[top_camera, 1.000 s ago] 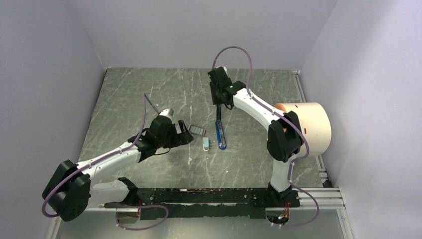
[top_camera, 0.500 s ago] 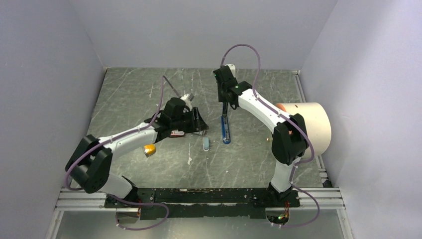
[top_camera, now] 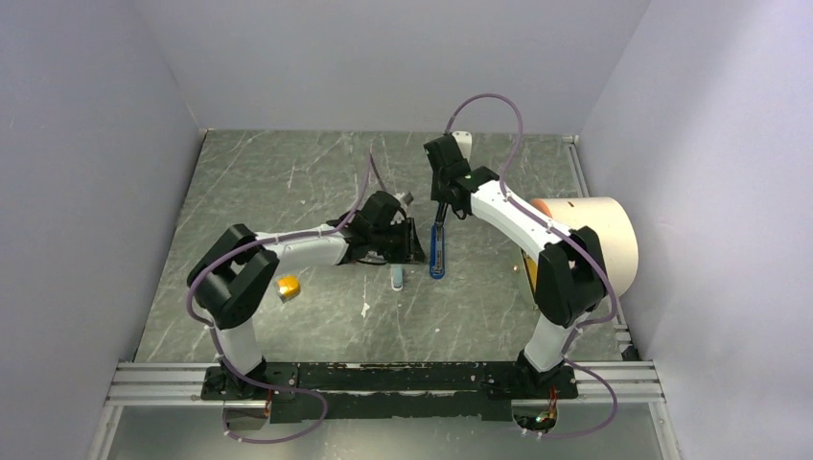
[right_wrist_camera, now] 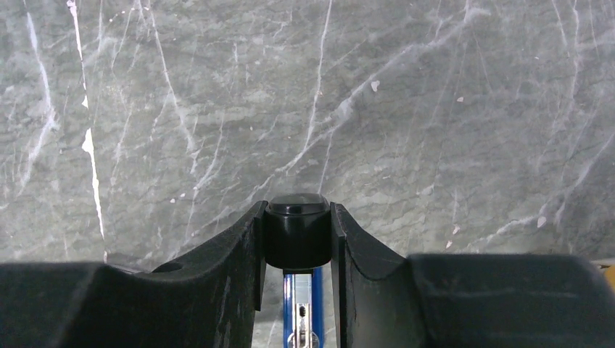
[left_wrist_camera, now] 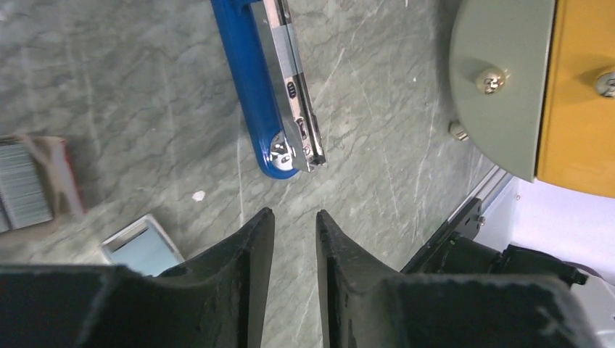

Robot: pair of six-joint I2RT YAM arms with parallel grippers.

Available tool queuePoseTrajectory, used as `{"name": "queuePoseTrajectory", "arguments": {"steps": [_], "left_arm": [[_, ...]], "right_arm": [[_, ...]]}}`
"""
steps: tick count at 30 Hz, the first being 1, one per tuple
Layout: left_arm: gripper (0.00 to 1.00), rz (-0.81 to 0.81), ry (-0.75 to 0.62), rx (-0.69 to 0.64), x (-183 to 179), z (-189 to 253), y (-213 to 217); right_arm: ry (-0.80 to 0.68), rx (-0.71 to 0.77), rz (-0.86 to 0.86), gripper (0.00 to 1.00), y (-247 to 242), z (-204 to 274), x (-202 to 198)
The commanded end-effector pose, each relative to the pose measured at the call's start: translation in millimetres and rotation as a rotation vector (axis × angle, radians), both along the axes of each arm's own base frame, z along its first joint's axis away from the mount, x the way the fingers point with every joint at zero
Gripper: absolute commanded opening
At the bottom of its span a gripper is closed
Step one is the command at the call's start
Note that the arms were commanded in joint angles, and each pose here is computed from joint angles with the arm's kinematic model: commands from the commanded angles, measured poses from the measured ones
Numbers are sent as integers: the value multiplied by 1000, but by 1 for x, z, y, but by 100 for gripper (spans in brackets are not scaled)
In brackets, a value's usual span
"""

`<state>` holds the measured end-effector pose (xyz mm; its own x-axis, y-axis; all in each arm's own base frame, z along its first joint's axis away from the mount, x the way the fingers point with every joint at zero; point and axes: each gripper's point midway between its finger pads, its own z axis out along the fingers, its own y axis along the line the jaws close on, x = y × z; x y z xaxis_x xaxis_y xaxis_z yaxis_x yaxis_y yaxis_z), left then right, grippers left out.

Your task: Load the staples into the stapler

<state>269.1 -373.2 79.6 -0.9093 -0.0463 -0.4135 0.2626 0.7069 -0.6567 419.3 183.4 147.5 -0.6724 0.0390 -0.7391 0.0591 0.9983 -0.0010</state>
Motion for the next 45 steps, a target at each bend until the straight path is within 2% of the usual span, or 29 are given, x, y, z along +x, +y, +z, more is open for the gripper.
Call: {"name": "queuePoseTrajectory", "arguments": {"steps": [1, 6, 24, 29, 45], "left_arm": [[31, -18, -21, 8, 2, 4, -19], [24, -13, 8, 78, 1, -25, -19], [25, -49, 78, 130, -8, -71, -20], [20, -21, 100, 189, -8, -86, -10], [16, 15, 116, 263, -9, -101, 4]], "right_arm": [[-60, 80, -17, 25, 3, 18, -1], [-61, 106, 11, 24, 7, 17, -5], [-30, 138, 27, 24, 12, 10, -12], [-14, 156, 37, 24, 14, 8, -18], [145, 165, 10, 21, 3, -11, -65]]}}
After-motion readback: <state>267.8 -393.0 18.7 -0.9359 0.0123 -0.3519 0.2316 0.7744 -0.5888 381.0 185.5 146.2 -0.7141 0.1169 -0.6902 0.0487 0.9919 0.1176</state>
